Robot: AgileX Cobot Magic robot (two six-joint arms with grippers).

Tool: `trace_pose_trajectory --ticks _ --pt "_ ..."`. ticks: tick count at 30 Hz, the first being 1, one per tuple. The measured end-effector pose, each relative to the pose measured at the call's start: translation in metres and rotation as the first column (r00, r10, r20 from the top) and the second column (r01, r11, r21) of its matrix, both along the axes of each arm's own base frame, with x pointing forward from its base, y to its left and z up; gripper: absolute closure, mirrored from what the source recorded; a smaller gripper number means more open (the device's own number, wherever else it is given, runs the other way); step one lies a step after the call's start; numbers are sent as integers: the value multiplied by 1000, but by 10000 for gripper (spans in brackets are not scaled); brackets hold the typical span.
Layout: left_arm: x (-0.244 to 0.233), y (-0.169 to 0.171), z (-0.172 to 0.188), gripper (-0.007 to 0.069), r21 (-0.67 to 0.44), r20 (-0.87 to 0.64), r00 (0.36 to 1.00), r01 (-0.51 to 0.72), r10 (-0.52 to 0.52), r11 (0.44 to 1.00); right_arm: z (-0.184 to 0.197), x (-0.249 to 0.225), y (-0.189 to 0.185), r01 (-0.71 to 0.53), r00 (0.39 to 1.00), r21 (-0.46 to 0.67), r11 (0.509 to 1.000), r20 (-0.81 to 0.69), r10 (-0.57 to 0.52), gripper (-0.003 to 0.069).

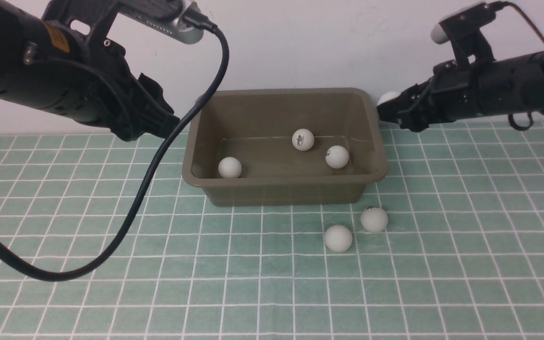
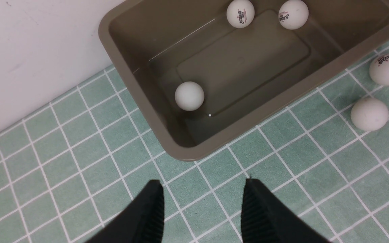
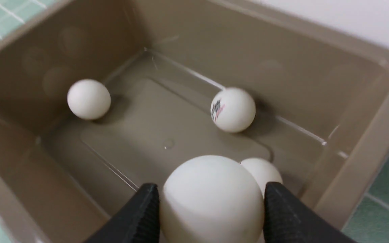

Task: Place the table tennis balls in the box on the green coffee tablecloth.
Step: 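Release the ping pong ball into the bin and lift the gripper away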

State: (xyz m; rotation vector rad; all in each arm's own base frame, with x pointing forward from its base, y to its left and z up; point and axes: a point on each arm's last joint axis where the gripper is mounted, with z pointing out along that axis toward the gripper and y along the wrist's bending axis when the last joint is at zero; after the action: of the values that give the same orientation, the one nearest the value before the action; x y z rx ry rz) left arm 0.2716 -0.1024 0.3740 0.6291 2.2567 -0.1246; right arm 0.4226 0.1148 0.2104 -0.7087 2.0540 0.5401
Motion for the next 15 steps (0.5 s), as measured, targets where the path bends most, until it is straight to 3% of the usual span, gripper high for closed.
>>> trace_pose_trajectory --ticks 5,10,15 --pt "0 0 0 337 -1 0 1000 1 -1 1000 -23 7 3 -4 1000 15 1000 -12 4 291" --pt "0 0 0 337 -1 0 1000 2 -2 1000 -18 11 4 53 999 111 992 2 -54 183" --pt "0 0 0 337 -1 0 1000 2 -2 1000 -10 13 -5 57 997 104 993 54 -63 163"
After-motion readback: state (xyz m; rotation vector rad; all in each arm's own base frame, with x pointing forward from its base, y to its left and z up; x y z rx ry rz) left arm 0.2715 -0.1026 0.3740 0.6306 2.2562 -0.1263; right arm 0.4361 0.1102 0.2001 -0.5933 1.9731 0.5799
